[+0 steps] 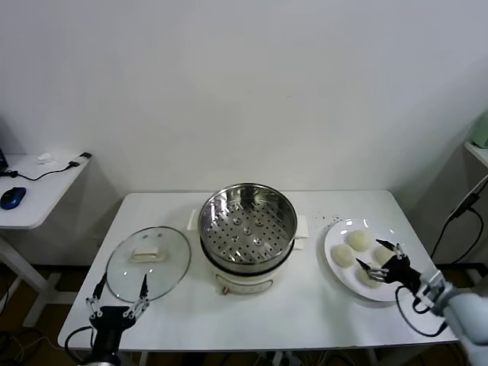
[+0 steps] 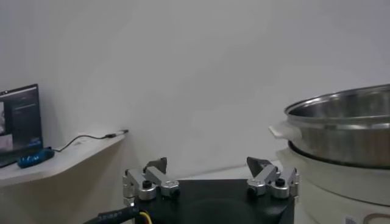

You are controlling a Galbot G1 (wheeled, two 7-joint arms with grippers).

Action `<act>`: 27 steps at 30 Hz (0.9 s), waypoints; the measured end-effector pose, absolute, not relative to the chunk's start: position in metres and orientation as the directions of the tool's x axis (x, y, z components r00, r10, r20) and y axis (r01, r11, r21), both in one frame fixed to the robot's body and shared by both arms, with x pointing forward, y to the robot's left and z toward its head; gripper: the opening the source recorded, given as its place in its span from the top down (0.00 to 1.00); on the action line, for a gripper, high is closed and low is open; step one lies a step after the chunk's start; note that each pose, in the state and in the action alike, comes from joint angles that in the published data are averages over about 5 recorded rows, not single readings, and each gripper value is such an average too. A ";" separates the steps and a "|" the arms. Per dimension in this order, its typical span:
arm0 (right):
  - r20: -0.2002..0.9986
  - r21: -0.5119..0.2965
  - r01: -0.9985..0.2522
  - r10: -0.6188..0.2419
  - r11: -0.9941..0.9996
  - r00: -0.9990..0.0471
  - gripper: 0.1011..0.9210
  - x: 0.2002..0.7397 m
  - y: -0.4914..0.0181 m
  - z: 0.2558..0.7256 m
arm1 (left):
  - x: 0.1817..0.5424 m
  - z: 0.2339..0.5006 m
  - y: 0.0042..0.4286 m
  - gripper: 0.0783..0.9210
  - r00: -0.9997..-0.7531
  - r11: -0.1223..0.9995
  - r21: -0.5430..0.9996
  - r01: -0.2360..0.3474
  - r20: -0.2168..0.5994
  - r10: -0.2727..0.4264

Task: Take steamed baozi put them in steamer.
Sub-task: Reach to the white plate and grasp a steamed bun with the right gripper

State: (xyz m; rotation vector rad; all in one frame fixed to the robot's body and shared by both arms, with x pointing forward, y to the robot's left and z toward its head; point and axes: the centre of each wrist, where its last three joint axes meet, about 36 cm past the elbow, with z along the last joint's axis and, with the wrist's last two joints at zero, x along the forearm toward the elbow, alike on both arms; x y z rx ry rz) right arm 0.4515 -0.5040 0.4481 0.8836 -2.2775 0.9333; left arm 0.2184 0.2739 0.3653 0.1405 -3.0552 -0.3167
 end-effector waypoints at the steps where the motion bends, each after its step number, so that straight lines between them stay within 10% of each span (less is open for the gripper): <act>1: 0.689 -0.410 -0.754 -0.367 0.513 -0.625 0.12 0.461 -0.508 0.455 | 0.218 0.365 0.274 0.12 -0.994 0.975 0.206 -0.084 0.056 -0.097; 27: 0.982 -0.168 -0.985 -0.078 0.050 -0.171 0.12 0.670 -0.465 0.502 | 0.217 0.358 0.283 0.12 -0.990 0.971 0.218 -0.103 0.073 -0.121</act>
